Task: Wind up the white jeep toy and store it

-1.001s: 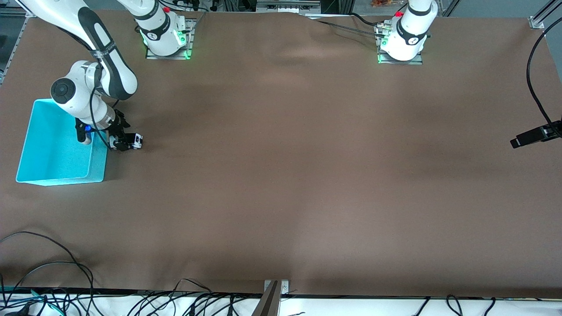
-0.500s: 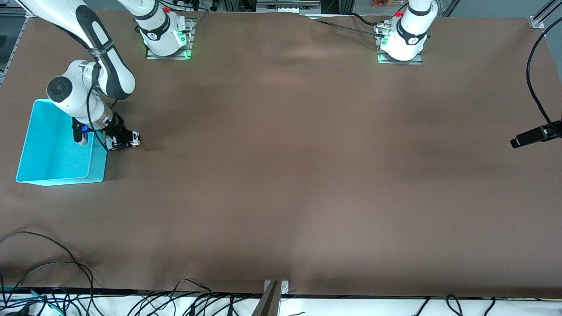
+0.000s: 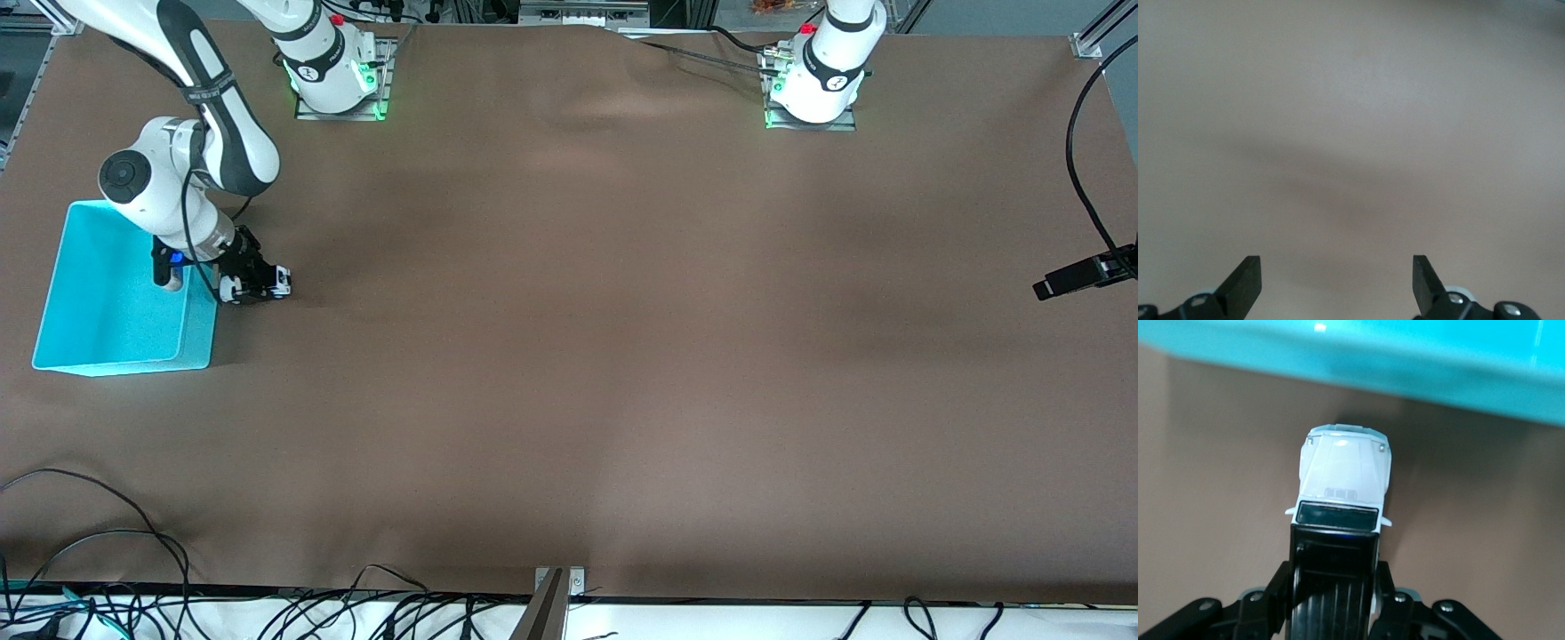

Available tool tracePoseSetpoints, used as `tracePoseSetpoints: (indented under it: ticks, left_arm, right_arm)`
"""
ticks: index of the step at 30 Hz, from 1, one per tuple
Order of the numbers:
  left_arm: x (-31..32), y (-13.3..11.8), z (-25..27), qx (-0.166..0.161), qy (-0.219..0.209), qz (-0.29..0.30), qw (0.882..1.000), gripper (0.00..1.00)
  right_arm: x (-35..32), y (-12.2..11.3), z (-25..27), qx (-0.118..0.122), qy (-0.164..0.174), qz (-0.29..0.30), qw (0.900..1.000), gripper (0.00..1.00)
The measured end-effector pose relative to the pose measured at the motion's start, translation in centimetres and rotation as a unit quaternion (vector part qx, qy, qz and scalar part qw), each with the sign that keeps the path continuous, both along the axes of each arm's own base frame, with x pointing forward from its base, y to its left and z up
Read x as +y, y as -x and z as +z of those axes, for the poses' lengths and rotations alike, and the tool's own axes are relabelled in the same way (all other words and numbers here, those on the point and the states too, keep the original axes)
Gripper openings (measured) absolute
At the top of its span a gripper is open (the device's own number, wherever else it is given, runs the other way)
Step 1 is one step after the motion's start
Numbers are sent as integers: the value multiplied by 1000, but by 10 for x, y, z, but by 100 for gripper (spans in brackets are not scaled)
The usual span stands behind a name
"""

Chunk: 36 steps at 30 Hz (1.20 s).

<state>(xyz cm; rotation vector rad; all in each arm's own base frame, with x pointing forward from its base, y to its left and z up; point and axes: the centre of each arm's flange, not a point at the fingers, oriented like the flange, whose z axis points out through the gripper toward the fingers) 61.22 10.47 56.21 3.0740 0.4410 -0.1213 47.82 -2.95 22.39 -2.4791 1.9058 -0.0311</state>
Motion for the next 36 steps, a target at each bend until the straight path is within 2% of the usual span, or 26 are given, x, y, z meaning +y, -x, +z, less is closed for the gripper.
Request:
tracePoseSetpoints:
  ticks: [5, 13, 19, 23, 27, 36]
  left_arm:
    - [0, 0, 0, 0, 0, 0, 1000, 100]
    - [0, 0, 0, 0, 0, 0, 1000, 100]
    - [0, 0, 0, 0, 0, 0, 1000, 100]
    - [0, 0, 0, 0, 0, 0, 1000, 100]
    - [0, 0, 0, 0, 0, 0, 1000, 100]
    - [0, 0, 0, 0, 0, 0, 1000, 100]
  right_arm:
    - [36, -5, 23, 5, -8, 12, 1000, 54]
    - [54, -18, 54, -4, -11, 33, 999, 54]
    - [53, -26, 71, 0, -10, 102, 995, 54]
    - [39, -28, 78, 11, -10, 171, 985, 54]
    - [10, -28, 85, 26, -12, 238, 971, 54]
    - [-81, -16, 88, 49, 1, 340, 939, 54]
